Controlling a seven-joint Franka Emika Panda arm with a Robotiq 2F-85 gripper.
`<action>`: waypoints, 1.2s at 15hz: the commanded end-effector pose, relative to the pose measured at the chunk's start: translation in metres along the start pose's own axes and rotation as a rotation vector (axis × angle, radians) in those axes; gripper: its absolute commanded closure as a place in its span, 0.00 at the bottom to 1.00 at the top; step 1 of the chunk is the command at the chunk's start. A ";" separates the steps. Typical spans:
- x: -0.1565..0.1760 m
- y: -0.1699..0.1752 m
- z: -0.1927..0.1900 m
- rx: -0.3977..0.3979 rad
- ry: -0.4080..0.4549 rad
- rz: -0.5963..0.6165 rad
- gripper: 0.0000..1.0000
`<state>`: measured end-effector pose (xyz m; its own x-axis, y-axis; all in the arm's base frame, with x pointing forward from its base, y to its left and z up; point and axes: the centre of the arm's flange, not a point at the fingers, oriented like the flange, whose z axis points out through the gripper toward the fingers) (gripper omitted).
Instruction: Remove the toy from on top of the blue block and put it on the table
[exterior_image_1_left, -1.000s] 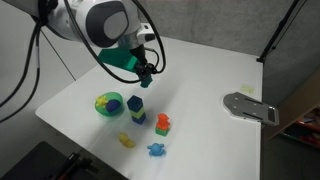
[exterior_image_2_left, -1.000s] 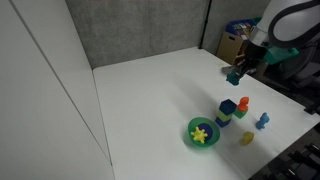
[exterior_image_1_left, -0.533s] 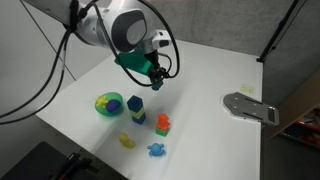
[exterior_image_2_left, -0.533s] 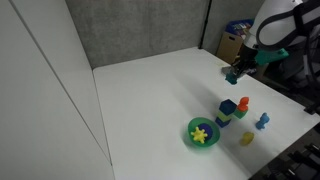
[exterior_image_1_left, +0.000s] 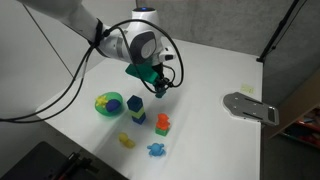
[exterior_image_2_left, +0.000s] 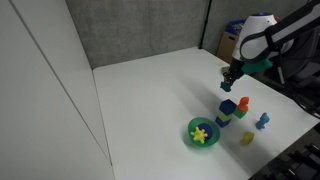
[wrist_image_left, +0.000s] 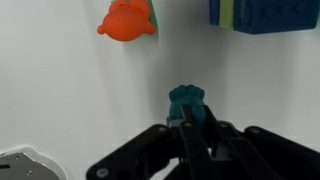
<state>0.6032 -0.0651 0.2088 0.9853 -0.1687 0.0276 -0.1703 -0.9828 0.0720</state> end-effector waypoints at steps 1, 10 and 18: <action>0.022 -0.018 0.023 0.003 -0.032 -0.004 0.96; 0.027 -0.048 0.100 -0.008 -0.100 -0.038 0.96; 0.027 -0.046 0.108 0.001 -0.122 -0.036 0.47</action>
<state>0.6301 -0.0313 0.0861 0.9888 -0.1192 -0.0896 -0.1122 -0.9905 0.0796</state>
